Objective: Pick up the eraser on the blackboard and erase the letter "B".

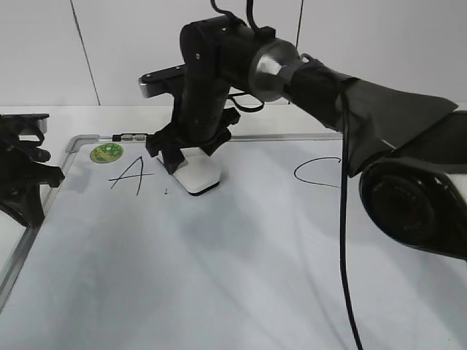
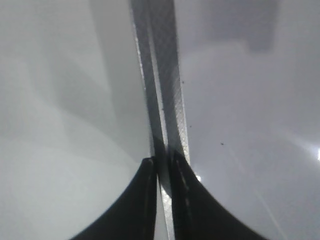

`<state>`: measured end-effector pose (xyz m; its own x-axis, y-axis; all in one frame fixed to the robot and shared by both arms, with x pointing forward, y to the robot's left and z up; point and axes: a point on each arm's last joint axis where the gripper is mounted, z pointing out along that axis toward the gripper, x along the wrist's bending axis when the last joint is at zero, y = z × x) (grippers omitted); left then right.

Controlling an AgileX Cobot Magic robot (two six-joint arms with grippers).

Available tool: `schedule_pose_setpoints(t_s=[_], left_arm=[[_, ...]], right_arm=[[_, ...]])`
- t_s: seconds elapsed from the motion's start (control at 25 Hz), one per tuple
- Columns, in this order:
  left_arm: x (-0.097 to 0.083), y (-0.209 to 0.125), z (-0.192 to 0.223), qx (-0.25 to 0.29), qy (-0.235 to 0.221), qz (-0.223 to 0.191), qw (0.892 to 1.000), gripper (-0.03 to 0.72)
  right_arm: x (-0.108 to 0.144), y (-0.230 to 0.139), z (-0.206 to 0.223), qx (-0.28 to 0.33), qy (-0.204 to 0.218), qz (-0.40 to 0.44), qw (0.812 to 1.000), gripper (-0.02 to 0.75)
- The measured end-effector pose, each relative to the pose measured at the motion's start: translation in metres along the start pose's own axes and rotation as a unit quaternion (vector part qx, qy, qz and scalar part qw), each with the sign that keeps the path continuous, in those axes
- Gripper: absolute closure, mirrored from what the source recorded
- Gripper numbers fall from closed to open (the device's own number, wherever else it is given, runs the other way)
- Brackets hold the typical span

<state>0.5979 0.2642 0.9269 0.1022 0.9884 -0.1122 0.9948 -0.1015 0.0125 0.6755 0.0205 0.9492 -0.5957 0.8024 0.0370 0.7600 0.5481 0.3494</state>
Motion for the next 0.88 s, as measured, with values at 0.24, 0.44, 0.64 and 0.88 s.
schedule_pose_setpoints(t_s=[0.24,0.44,0.64,0.88], left_arm=[[0.000,0.000,0.000,0.000,0.000,0.000,1.000,0.647],[0.000,0.000,0.000,0.000,0.000,0.000,1.000,0.647],[0.000,0.000,0.000,-0.001,-0.001,-0.001,1.000,0.647],[0.000,0.000,0.000,-0.001,-0.001,-0.001,1.000,0.647]], right_arm=[[0.017,-0.001,0.001,0.001,0.015,-0.015,1.000,0.168],[0.009,0.000,0.001,0.001,-0.003,-0.010,1.000,0.168],[-0.016,0.000,0.000,0.000,-0.007,0.025,1.000,0.168],[-0.041,-0.001,-0.005,-0.002,-0.017,0.048,0.999,0.168]])
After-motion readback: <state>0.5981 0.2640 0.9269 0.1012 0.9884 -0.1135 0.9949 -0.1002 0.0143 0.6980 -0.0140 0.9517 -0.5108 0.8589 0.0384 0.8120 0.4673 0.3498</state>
